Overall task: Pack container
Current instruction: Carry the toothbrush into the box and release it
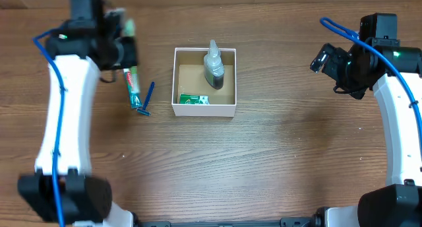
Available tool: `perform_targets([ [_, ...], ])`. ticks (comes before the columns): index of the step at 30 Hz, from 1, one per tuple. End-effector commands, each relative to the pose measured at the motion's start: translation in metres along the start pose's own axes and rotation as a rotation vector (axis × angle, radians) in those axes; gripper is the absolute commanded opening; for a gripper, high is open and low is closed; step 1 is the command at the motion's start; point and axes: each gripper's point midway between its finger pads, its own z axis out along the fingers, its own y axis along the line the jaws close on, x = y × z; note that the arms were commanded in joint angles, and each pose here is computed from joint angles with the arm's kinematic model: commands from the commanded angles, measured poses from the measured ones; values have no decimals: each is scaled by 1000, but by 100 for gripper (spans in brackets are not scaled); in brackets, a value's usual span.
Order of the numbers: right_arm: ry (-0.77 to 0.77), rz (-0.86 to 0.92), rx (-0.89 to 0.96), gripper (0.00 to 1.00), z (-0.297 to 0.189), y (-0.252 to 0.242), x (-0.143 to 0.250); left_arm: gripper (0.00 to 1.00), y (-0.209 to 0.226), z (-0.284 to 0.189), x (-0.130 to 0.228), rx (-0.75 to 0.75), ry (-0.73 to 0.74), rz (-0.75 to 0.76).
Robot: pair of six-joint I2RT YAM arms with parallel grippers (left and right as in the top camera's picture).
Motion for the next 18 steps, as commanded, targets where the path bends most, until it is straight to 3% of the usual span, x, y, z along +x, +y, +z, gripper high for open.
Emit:
perform_targets([
  [1,-26,2,-11,100,-7,3,-5,4,-76,-7,-9,104,-77,74],
  [5,-26,2,-11,100,-7,3,-5,4,-119,20,-6,63,-95,98],
  [8,-26,2,-11,100,-7,3,-5,4,-133,63,12,14,-21,69],
  [12,-26,2,-11,100,-7,3,-5,4,-126,107,37,-46,93,31],
  [18,-26,2,-11,100,-7,3,-5,5,-107,113,38,-146,89,31],
])
